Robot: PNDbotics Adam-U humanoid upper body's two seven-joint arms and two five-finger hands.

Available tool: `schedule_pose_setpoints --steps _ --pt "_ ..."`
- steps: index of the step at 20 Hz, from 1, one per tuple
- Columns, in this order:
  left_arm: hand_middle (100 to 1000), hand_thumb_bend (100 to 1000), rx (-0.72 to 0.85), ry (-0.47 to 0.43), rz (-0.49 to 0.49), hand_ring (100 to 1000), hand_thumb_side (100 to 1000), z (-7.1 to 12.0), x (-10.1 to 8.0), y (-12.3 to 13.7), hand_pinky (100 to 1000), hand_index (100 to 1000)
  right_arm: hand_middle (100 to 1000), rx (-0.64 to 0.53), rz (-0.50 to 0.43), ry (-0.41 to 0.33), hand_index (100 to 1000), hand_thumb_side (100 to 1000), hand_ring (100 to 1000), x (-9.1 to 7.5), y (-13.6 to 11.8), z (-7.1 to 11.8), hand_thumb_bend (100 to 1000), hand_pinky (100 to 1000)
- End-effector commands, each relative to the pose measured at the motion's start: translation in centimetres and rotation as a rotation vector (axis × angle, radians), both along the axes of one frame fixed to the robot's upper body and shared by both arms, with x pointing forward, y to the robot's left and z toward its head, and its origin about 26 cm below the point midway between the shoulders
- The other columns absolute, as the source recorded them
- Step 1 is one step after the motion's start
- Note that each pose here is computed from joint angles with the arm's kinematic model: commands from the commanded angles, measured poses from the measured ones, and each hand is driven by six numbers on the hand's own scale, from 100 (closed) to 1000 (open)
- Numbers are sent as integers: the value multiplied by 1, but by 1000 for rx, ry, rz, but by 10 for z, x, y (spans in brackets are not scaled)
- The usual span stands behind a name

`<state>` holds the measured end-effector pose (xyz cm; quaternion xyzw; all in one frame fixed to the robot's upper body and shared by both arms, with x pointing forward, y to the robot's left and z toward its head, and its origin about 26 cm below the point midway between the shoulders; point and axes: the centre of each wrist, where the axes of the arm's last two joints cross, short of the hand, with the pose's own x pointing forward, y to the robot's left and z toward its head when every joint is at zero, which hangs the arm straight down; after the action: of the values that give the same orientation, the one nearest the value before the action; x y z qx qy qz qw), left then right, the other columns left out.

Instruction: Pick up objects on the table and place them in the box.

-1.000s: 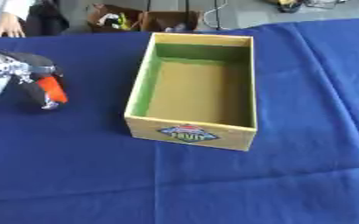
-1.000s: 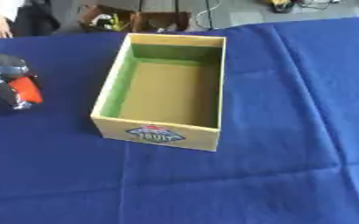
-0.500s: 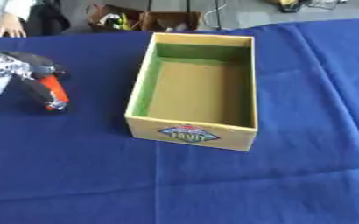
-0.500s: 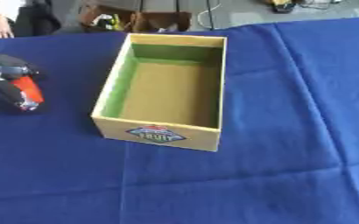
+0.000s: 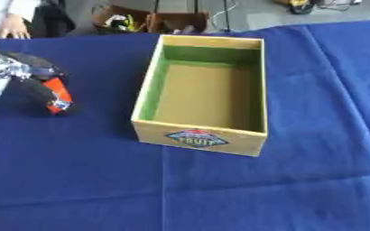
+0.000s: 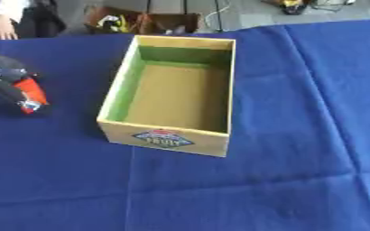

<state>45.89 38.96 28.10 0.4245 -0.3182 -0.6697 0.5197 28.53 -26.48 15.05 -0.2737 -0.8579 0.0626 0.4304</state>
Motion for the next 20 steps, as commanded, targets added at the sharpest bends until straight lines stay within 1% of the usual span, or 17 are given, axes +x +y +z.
schedule_pose_setpoints --steps 1,7,10,11,13,15,17,19,20 --pt "859 655 -13 -66 19 759 801 24 -8 9 540 1000 794 -10 1 -12 855 1000 818 -2 1 4 100 759" --pt "857 654 -37 -64 34 763 814 26 -11 12 544 1000 793 -9 -2 -9 854 1000 819 -2 1 3 100 760" --pt "836 650 -24 -50 56 759 812 26 -11 14 539 1000 793 -8 -3 -10 854 1000 819 -2 0 3 100 760" --pt "812 645 -27 -46 59 742 808 25 -11 14 523 1000 794 -7 -4 -10 854 1000 819 -2 0 3 100 760" --pt "792 632 -40 -33 64 703 788 23 -10 14 498 1000 794 -6 -6 -11 854 1000 819 -2 0 3 100 761" --pt "740 606 -58 -21 69 635 753 20 -9 15 445 1000 794 -5 -6 -11 854 1000 820 -2 0 3 100 762" --pt "716 602 -68 -11 82 624 742 18 -9 17 434 992 794 -5 -6 -12 854 1000 820 -2 0 3 100 762" --pt "728 593 -72 -8 90 621 736 17 -9 17 432 975 793 -3 -7 -13 854 1000 819 -2 0 3 100 762" --pt "732 568 -76 -9 89 624 720 17 -9 17 437 971 793 -1 -8 -12 854 1000 820 -2 0 3 100 762"
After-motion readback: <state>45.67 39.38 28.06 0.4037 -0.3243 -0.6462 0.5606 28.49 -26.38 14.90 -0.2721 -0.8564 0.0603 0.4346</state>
